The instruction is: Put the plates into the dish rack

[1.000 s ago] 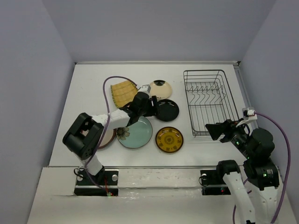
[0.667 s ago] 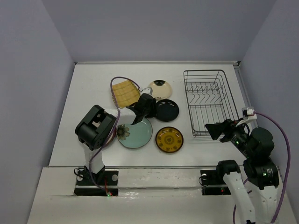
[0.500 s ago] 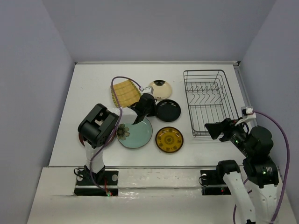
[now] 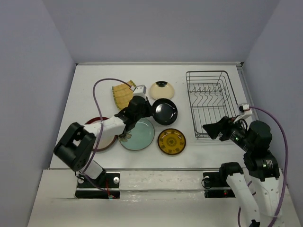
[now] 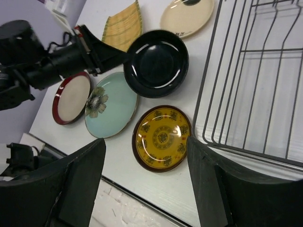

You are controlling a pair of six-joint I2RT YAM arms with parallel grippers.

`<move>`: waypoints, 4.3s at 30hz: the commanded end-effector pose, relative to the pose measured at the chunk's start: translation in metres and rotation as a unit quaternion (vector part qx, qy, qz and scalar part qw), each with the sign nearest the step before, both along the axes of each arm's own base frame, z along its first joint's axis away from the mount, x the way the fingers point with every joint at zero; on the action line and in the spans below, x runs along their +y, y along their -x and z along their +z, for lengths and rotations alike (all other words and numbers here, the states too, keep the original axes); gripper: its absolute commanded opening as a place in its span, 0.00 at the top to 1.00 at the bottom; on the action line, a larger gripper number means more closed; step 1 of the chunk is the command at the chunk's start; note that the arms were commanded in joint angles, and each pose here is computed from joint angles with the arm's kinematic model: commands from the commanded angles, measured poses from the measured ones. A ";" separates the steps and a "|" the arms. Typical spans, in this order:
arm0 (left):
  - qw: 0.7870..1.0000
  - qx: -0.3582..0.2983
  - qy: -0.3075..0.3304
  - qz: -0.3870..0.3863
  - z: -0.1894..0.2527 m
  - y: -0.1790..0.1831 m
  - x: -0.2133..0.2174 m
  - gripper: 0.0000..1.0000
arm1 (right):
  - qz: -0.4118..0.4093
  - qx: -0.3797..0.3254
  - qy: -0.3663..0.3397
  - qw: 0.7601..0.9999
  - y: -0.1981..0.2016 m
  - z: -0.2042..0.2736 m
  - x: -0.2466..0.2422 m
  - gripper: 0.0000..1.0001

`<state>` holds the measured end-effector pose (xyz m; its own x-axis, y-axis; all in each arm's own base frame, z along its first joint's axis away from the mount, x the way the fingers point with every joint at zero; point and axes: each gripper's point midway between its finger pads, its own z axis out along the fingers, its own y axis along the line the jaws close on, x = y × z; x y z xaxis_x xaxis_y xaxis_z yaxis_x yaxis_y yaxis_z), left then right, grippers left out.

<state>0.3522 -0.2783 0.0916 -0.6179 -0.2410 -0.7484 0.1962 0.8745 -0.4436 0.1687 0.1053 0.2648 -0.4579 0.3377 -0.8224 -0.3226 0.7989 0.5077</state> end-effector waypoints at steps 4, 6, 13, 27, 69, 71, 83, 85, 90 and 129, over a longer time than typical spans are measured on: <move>0.989 -0.129 0.076 -0.006 0.120 0.032 0.026 0.94 | 0.108 -0.004 -0.070 0.992 -0.016 0.011 0.038 0.18; 0.988 -0.125 0.081 -0.028 0.126 0.046 0.026 0.94 | 0.113 -0.015 -0.073 0.991 -0.023 0.014 0.040 0.14; 0.973 -0.154 0.139 -0.102 0.170 0.092 0.027 0.94 | 0.145 -0.002 -0.083 0.986 -0.040 0.008 0.050 0.08; 0.948 -0.142 0.169 -0.231 0.184 0.124 -0.017 0.94 | 0.205 0.016 -0.092 0.974 -0.060 0.001 0.092 0.18; 0.940 -0.243 0.038 -0.236 0.197 0.163 0.051 0.01 | -0.375 -0.073 0.311 0.870 -0.283 0.026 -0.191 0.93; 0.939 -0.244 0.041 -0.238 0.198 0.165 0.051 0.01 | -0.369 -0.064 0.329 0.867 -0.286 0.016 -0.193 0.93; 0.938 -0.235 0.049 -0.250 0.194 0.169 0.046 0.01 | -0.335 -0.021 0.408 0.849 -0.299 -0.033 -0.202 0.93; 0.938 -0.232 0.048 -0.253 0.192 0.169 0.044 0.01 | -0.330 -0.022 0.407 0.851 -0.300 -0.034 -0.201 0.93; 0.940 -0.223 0.046 -0.255 0.187 0.168 0.042 0.01 | -0.321 -0.015 0.411 0.853 -0.299 -0.047 -0.199 0.93; 0.984 0.073 0.004 -0.163 0.013 0.175 0.004 0.12 | -0.233 -0.027 0.027 0.972 -0.169 0.000 -0.077 0.23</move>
